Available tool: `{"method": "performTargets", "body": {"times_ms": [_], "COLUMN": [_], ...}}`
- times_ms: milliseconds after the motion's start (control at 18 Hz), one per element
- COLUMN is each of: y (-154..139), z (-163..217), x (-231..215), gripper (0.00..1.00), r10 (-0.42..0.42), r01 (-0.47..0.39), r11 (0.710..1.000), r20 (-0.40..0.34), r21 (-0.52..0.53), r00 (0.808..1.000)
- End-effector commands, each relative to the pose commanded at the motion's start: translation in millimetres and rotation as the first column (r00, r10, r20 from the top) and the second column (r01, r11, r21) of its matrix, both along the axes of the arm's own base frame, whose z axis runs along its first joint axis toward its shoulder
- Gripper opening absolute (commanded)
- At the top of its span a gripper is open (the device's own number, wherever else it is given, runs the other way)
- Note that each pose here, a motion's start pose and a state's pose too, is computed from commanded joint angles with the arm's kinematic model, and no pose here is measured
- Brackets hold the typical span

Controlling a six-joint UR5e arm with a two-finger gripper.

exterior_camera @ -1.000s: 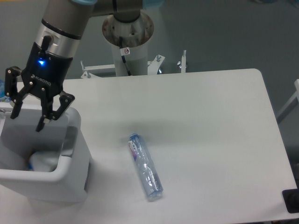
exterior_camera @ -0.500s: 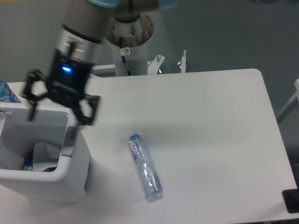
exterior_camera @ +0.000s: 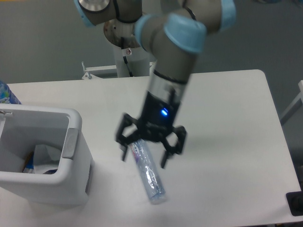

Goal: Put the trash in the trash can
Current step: 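Move the open gripper back over the clear water bottle and lower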

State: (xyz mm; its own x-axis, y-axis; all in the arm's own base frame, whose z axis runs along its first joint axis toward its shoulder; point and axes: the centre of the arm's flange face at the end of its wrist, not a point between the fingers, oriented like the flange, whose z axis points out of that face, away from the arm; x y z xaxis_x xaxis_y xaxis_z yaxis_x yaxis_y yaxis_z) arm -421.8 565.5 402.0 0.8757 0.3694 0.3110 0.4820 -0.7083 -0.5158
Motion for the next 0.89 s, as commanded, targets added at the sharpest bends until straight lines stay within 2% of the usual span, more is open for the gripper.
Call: {"method": "performTargets", "body": {"times_ms": [167, 444, 611, 722, 889], "y": [5.4, 17.6, 26.2, 37.2, 48.3], "z": [-40.2, -87.5, -115.9, -129.5, -135.5], "x": [-16.0, -31.9, -28.5, -29.5, -35.3], "gripper": [1.00, 1.00, 1.00, 1.00, 1.00], "r10": [0.027, 0.051, 0.062, 0.060, 0.104], "r01": [-0.025, -0.009, -0.009, -0.007, -0.029], "r11": [0.994, 0.958, 0.925, 0.915, 0.897], "r20": [0.019, 0.139, 0.128, 0.119, 0.146], "r21": [-0.107, -0.285, -0.380, -0.404, -0.442], "r00": [0.999, 0.989, 0.990, 0.991, 0.984]}}
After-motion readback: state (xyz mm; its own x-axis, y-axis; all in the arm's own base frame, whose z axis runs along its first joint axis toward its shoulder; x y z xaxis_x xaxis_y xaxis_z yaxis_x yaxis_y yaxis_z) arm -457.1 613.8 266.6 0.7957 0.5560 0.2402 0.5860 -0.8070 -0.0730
